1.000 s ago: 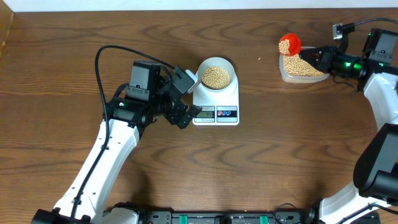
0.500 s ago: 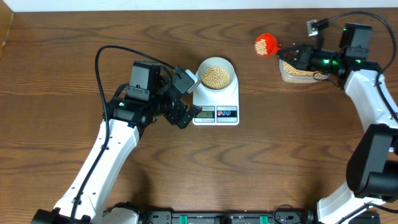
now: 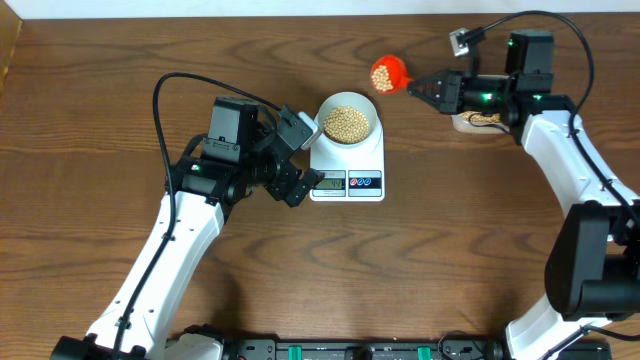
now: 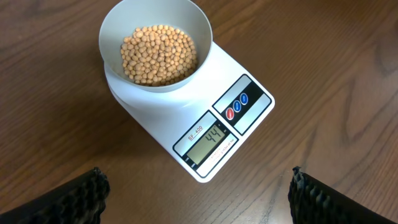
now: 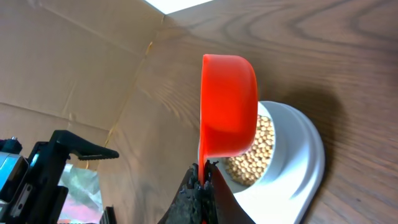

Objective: Scoop item into bowl and weigh 50g on scale
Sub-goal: 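Carry the filled red scoop over the white bowl on the scale, then tilt the red scoop slowly to trickle soybeans into the bowl, then lower the red scoop into the bowl and tip it further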

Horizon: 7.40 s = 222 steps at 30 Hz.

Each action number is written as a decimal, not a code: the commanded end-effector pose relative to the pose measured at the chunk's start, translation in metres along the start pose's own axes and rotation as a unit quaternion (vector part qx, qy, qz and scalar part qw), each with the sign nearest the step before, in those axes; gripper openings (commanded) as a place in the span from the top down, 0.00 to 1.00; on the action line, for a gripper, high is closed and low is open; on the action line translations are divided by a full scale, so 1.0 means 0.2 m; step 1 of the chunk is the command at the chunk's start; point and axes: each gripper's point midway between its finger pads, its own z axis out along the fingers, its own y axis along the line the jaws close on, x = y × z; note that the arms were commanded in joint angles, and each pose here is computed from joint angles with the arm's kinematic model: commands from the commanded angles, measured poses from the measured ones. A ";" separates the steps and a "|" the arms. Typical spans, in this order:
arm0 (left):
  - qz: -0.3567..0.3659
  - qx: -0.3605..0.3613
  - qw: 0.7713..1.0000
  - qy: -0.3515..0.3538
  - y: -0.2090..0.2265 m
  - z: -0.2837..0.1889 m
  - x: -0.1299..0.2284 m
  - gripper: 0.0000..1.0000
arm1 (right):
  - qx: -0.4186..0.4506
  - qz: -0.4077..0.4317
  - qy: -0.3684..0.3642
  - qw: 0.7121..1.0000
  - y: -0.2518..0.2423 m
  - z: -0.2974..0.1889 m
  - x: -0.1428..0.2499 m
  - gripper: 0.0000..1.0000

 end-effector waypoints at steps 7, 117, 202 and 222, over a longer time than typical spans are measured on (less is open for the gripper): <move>0.003 0.004 1.000 0.002 -0.01 0.01 0.01 0.05 | 0.009 0.001 0.017 1.000 0.03 0.10 0.05 0.99; 0.003 0.004 1.000 0.002 -0.01 0.01 0.01 0.05 | 0.123 -0.297 0.104 0.941 -0.05 0.31 0.24 0.99; 0.003 0.004 1.000 0.002 -0.01 0.01 0.01 0.05 | 0.128 -0.217 0.106 0.962 -0.05 0.31 0.27 0.99; 0.003 0.004 1.000 0.002 -0.01 0.01 0.01 0.05 | 0.173 -0.261 0.105 0.944 -0.03 0.41 0.28 0.99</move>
